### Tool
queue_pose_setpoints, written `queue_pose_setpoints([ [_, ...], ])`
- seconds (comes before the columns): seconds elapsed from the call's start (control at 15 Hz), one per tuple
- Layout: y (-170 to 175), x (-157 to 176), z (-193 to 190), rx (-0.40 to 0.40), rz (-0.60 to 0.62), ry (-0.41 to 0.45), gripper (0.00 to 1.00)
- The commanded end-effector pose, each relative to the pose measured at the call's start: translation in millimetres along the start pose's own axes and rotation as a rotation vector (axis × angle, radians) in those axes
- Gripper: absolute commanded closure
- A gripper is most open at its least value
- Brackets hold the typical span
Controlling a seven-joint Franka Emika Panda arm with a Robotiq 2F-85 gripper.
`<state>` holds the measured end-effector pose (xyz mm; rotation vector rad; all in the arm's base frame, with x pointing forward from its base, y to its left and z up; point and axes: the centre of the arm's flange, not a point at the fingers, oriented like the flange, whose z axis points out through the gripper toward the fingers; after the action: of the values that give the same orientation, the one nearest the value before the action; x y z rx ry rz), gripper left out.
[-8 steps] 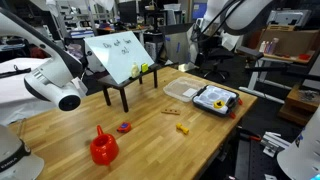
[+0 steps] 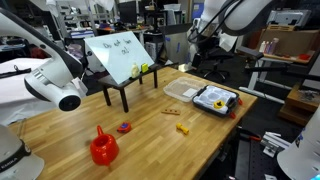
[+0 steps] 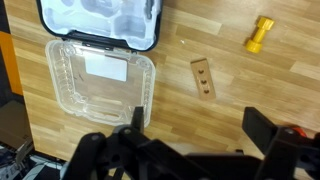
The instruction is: Move the orange teapot to the right side of the table
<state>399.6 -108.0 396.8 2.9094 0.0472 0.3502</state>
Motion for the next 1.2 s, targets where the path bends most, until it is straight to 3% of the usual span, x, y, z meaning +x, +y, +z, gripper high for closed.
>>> queue_pose_setpoints([
  [0.0, 0, 0, 0, 0.000, -0.001, 0.000, 0.00],
  [0.6, -7, 7, 3, 0.023, 0.026, -0.008, 0.00],
  [0.73, -24, 23, 9, 0.052, 0.064, -0.027, 0.00],
  [1.13, -112, 91, 21, -0.034, 0.092, -0.026, 0.00],
])
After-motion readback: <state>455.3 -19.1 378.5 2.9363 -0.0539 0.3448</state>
